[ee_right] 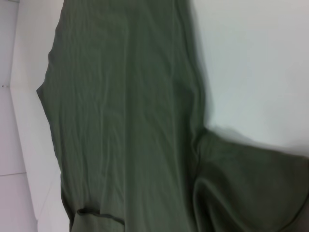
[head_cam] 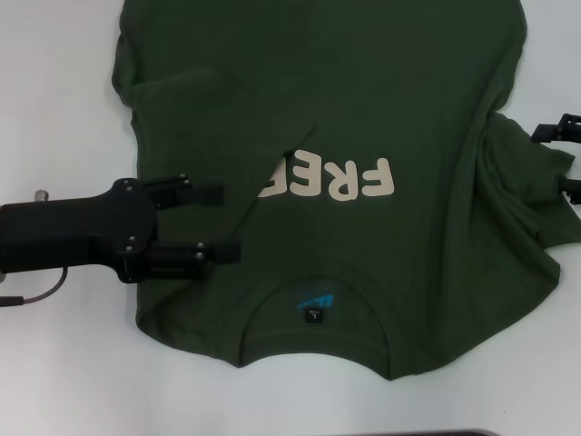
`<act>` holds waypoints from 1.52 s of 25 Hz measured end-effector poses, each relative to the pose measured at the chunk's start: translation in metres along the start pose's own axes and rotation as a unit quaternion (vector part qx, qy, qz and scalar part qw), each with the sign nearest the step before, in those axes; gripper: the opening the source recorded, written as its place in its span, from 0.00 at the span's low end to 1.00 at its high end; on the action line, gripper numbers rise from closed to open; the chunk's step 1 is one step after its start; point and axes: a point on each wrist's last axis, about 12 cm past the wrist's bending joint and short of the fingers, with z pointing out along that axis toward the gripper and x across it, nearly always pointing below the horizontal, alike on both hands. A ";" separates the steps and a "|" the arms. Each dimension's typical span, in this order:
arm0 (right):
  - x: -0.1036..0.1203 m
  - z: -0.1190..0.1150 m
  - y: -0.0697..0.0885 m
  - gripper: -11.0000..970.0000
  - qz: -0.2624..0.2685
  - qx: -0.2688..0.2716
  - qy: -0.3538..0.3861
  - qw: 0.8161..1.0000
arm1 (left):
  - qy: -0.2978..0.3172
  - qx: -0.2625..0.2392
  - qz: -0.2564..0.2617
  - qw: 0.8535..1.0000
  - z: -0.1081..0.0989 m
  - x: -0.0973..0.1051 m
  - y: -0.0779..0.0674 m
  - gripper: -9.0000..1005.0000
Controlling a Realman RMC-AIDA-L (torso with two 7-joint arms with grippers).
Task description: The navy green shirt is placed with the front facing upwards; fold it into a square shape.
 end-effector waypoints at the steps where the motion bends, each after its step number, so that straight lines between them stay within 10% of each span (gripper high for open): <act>1: 0.000 0.001 0.001 0.89 0.000 -0.001 0.001 1.000 | 0.000 0.000 0.000 1.000 0.000 0.000 0.000 0.90; 20: 0.004 -0.002 -0.001 0.73 -0.005 0.003 0.019 1.000 | -0.010 0.001 0.004 1.000 0.001 -0.003 0.000 0.90; 38: 0.005 -0.013 -0.008 0.09 0.003 0.004 0.013 1.000 | -0.010 0.005 0.005 1.000 0.002 -0.004 0.000 0.90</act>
